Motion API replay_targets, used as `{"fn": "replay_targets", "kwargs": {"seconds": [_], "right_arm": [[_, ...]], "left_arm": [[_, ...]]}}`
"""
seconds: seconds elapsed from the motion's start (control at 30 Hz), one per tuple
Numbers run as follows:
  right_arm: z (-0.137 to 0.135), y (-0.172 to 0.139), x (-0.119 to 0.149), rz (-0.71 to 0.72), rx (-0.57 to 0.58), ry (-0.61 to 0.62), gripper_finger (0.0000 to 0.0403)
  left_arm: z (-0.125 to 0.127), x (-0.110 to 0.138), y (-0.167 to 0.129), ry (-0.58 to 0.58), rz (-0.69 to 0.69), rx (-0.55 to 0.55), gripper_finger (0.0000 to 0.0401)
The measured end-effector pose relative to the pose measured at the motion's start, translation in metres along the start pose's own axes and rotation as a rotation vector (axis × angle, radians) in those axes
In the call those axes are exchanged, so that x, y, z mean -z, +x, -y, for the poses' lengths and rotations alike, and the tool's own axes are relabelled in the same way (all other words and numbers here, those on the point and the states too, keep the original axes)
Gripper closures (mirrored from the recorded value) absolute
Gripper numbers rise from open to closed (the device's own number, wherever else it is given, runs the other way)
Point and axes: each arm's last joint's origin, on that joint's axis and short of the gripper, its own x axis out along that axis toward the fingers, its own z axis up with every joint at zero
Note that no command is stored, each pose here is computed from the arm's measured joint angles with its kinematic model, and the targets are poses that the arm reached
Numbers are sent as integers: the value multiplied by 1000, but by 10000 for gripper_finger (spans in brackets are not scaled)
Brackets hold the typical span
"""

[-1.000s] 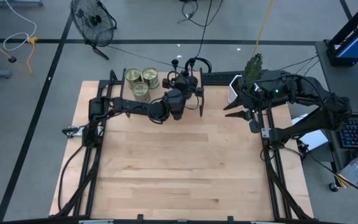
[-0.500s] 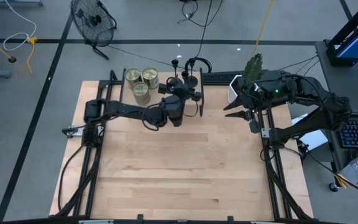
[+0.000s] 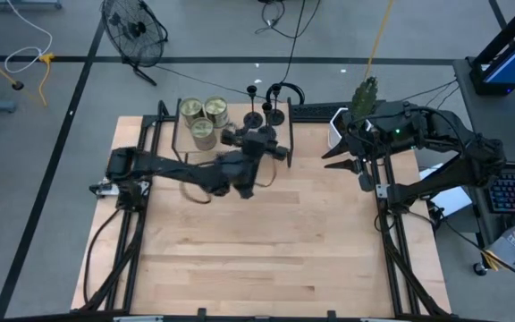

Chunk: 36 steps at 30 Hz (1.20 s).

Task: Pick & Place candle stick holders
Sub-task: Return to Home Position

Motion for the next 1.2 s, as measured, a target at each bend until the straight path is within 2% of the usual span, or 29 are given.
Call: {"fn": "replay_targets", "kwargs": {"seconds": [0.1,0.27,0.37,0.47,0.53,0.63,0.77,0.83,0.93,1.0,1.2], "right_arm": [[0,0,0,0,0,-11,310],[0,0,1,-7,2,-26,310],[0,0,1,-15,2,-62,310],[0,0,0,-6,8,-90,310],[1,0,1,-12,30,-63,310],[1,0,2,-31,50,-2,310],[1,8,7,-40,46,18,310],[2,17,10,-32,46,32,310],[2,30,18,-31,46,56,310],[2,36,23,-9,47,69,310],[-4,51,44,83,-90,110,310]], "left_arm": [[-18,-30,-23,-62,20,47,164],[-54,-71,-68,-54,1,108,164],[-77,-86,-91,-46,-61,76,164],[-96,-100,-106,-36,-62,121,164],[-108,-107,-115,-33,-58,153,164],[-118,-110,-120,-22,-54,177,164],[-128,-105,-125,-4,-45,208,164],[-139,-100,-129,-12,-37,273,164],[-159,-89,-128,-40,-81,497,164],[-171,-81,-127,-45,-155,598,164],[-179,-64,-127,-26,-270,639,164]]}}
